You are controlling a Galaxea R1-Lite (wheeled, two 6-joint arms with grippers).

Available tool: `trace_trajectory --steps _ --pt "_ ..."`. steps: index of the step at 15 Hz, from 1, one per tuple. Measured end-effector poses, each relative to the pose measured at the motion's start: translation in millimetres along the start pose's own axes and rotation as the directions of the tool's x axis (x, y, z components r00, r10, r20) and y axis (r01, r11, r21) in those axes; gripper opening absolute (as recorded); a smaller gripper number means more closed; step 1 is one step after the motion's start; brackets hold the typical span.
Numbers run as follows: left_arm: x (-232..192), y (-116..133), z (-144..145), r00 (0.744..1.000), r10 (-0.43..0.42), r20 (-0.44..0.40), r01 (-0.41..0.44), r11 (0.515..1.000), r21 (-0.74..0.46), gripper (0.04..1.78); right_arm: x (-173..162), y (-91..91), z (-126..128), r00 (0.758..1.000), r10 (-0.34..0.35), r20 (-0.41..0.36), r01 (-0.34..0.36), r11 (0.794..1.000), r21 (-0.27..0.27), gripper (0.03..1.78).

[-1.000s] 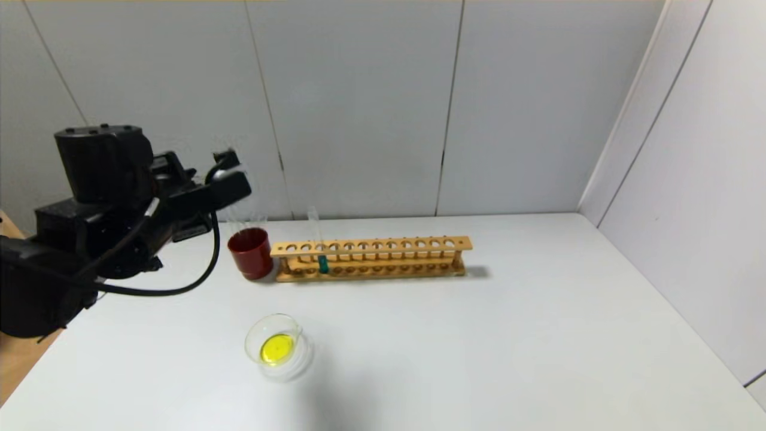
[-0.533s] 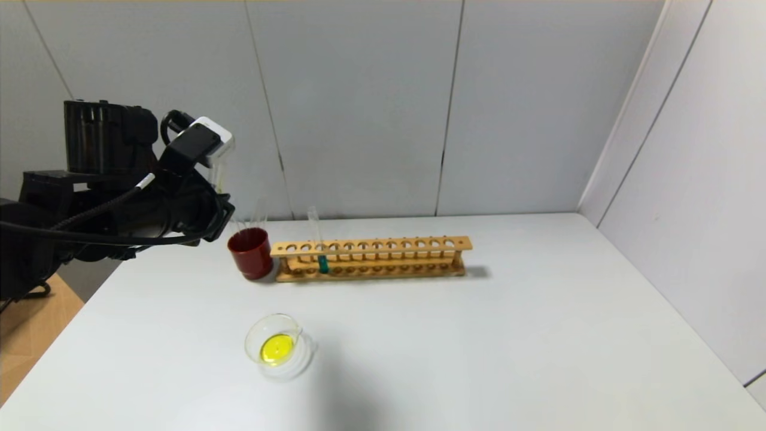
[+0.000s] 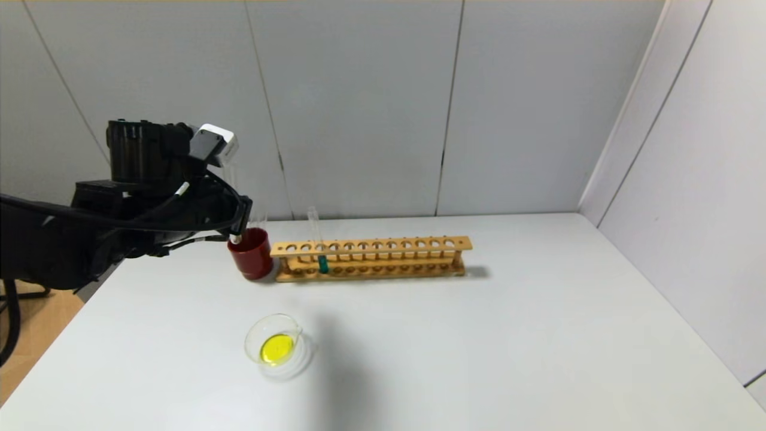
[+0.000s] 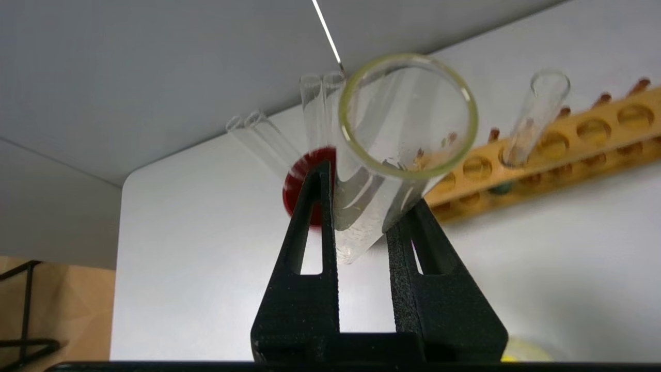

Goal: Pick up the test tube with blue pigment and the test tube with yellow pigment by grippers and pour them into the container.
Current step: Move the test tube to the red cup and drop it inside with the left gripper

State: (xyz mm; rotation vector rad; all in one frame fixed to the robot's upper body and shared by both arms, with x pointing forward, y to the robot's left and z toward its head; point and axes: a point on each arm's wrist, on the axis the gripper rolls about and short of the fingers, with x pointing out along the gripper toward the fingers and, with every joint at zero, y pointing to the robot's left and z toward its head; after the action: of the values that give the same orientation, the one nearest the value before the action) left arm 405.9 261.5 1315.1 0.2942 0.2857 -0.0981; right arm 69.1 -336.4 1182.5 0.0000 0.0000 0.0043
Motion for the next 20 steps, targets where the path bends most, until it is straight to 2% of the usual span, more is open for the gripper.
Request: trace_trajectory --steps 3,9,14,17,20 --pt "29.5 5.5 -2.5 0.999 0.022 0.038 -0.021 0.999 -0.032 0.32 0.0 0.0 0.0 1.0 0.0 0.0 0.0 1.0 0.0 1.75" --pt "74.8 14.1 -16.8 0.999 0.027 0.042 -0.023 0.994 -0.103 0.32 0.0 0.0 0.0 1.0 0.0 0.0 0.0 1.0 0.0 1.75" --pt "89.7 16.0 -31.7 1.0 0.024 0.014 -0.022 0.994 -0.11 0.32 0.0 0.0 0.0 1.0 0.0 0.0 0.0 1.0 0.0 1.75" --pt "94.6 15.9 -36.4 0.999 0.031 0.038 -0.026 0.993 -0.112 0.32 0.0 0.0 0.0 1.0 0.0 0.0 0.0 1.0 0.0 1.75" --pt "95.2 14.2 -41.9 0.999 0.026 0.024 -0.023 0.994 -0.109 0.32 0.0 0.0 0.0 1.0 0.0 0.0 0.0 1.0 0.0 1.75"
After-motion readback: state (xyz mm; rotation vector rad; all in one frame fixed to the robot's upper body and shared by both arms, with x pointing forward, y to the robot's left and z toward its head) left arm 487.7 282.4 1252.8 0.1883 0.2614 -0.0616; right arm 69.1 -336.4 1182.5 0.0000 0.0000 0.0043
